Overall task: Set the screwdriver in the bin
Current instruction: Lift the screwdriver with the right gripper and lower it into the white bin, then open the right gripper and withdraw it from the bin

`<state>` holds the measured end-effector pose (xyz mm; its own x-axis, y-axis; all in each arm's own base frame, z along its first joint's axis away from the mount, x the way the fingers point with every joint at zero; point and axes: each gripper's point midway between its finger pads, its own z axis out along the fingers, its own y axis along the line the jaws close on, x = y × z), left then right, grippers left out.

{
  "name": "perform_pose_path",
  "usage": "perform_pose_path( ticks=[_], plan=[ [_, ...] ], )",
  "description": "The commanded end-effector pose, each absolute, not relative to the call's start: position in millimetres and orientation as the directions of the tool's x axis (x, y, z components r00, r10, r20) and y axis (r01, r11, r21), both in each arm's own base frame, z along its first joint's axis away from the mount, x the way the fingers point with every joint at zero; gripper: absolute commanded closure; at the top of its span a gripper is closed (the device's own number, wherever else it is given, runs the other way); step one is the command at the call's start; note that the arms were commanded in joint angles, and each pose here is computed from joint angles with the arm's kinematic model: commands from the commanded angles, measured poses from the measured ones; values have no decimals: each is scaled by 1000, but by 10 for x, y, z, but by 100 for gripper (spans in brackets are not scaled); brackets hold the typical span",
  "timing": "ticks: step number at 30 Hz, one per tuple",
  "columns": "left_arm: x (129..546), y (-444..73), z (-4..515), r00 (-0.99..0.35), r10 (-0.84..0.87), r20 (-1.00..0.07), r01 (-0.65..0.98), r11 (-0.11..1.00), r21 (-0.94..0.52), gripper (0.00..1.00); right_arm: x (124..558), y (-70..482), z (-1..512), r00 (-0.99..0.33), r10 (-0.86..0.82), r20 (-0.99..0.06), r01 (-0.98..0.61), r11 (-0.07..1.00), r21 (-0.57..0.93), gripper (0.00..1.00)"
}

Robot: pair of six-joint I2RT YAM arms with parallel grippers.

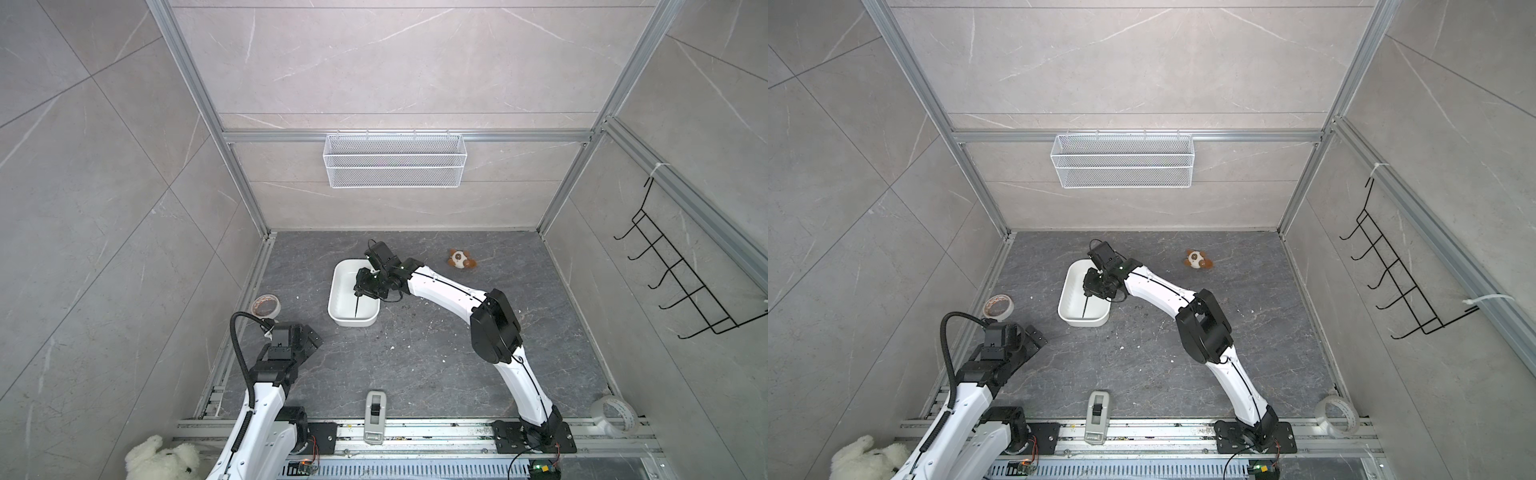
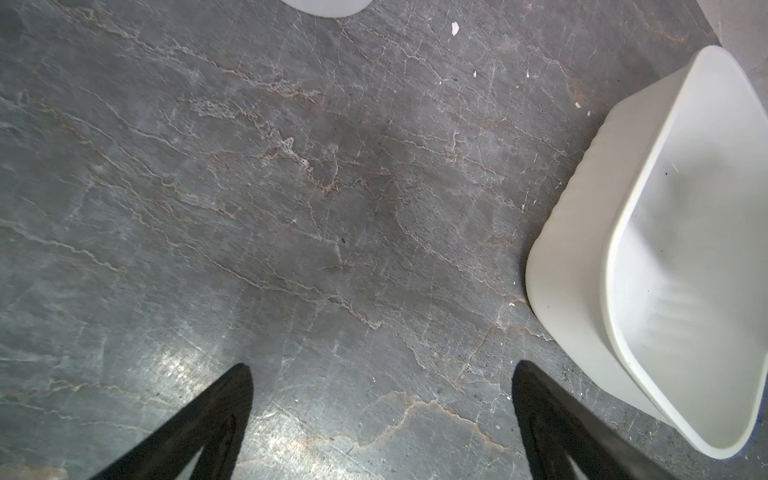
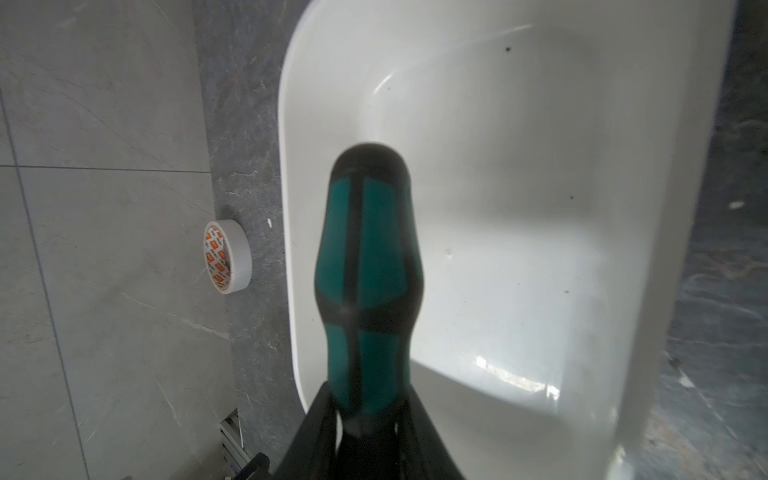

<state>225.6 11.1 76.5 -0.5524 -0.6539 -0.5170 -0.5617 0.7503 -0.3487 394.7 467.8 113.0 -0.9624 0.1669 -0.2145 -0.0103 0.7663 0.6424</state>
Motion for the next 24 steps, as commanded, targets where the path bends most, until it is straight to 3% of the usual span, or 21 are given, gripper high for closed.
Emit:
perform_pose_path(
  ticks=[1, 13, 19, 24],
  plan=[
    [2316, 130, 862, -537, -640, -550, -545, 760, -353, 0, 3955, 4737, 1231, -965, 181, -191, 9, 748, 664, 70],
    [2305, 116, 873, -536, -641, -550, -538, 761, -363, 0, 3963, 4747, 1500, -962, 174, -213, -18, 734, 679, 51],
    [2295, 103, 856, -541, -644, -541, -538, 759, -366, 0, 3989, 4438, 2010, -925, 121, -360, -144, 765, 628, 47],
    [2305, 83, 834, -541, -650, -534, -535, 756, -377, 0, 3970, 3479, 2297, -824, 71, -562, -184, 905, 383, 42]
  ],
)
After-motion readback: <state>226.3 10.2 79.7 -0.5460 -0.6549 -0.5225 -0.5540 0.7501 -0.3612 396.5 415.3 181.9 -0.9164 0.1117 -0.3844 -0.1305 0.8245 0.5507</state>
